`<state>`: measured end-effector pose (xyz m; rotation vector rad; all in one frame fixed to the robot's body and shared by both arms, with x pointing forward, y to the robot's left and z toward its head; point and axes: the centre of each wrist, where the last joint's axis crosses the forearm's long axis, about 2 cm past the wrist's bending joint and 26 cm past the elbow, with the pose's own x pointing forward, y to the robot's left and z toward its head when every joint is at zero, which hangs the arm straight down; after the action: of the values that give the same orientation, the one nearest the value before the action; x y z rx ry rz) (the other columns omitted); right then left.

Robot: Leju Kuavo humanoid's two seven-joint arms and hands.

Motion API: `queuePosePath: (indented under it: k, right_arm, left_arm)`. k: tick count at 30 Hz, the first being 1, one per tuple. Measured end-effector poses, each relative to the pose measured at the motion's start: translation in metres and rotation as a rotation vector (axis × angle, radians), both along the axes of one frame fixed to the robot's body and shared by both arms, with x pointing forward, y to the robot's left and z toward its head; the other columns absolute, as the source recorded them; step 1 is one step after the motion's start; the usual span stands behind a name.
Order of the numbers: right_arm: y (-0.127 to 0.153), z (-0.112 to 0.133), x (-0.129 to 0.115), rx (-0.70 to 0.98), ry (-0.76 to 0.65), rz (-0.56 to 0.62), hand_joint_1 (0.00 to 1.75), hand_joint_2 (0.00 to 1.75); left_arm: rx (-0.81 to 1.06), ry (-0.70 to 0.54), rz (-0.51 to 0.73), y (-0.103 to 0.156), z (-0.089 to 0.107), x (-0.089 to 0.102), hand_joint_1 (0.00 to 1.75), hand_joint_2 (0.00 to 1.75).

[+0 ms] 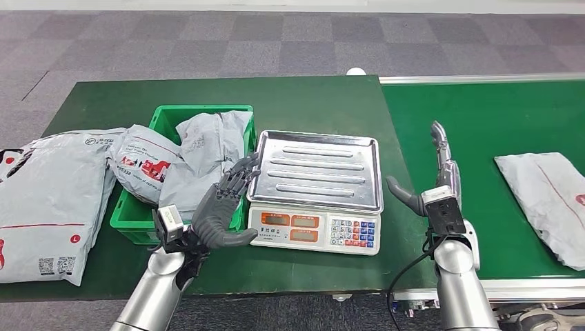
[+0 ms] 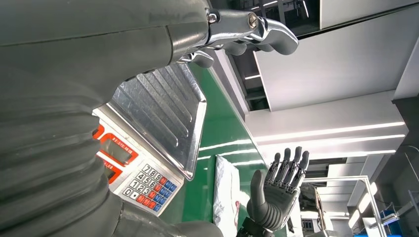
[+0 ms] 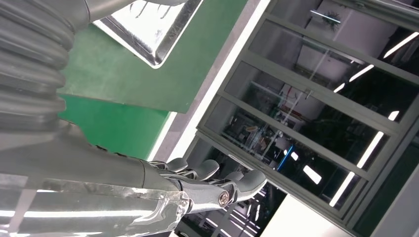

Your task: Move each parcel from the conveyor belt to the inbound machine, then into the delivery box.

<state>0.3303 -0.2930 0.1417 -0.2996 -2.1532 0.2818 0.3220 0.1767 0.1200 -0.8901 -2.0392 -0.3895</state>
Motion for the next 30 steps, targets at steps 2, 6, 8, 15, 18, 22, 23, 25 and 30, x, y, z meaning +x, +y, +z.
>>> queuePosePath:
  k: [2, 6, 8, 15, 18, 22, 23, 25, 30]
  right_arm:
    - [0.000, 0.000, 0.000, 0.000, 0.000, 0.000, 0.00, 1.75]
    - [-0.001, 0.000, 0.000, -0.021, 0.015, -0.028, 0.00, 1.75]
    - [-0.006, -0.003, -0.001, -0.058, 0.028, -0.065, 0.00, 1.75]
    - [-0.024, -0.013, -0.003, -0.152, 0.034, -0.138, 0.00, 1.75]
    - [-0.026, -0.016, -0.003, -0.155, 0.041, -0.143, 0.00, 1.75]
    - [-0.027, -0.018, -0.003, -0.156, 0.049, -0.147, 0.00, 1.75]
    - [-0.027, -0.018, -0.003, -0.158, 0.052, -0.148, 0.00, 1.75]
    - [-0.027, -0.019, -0.003, -0.173, 0.063, -0.159, 0.00, 1.75]
    - [-0.034, -0.020, -0.001, -0.228, 0.094, -0.220, 0.00, 1.75]
  left_arm:
    - [0.000, 0.000, 0.000, 0.000, 0.000, 0.000, 0.00, 1.75]
    - [-0.018, 0.010, 0.016, 0.006, -0.003, -0.003, 0.00, 1.75]
    - [-0.043, 0.025, 0.036, 0.019, -0.008, -0.009, 0.00, 1.75]
    - [-0.048, 0.052, 0.098, 0.059, -0.022, -0.020, 0.00, 1.75]
    - [-0.049, 0.054, 0.114, 0.064, -0.023, -0.022, 0.00, 1.75]
    - [-0.049, 0.055, 0.124, 0.068, -0.023, -0.023, 0.00, 1.75]
    - [-0.049, 0.055, 0.127, 0.069, -0.023, -0.023, 0.00, 1.75]
    - [-0.041, 0.054, 0.135, 0.070, -0.024, -0.022, 0.00, 1.75]
    - [-0.008, 0.059, 0.171, 0.069, -0.026, -0.021, 0.00, 1.75]
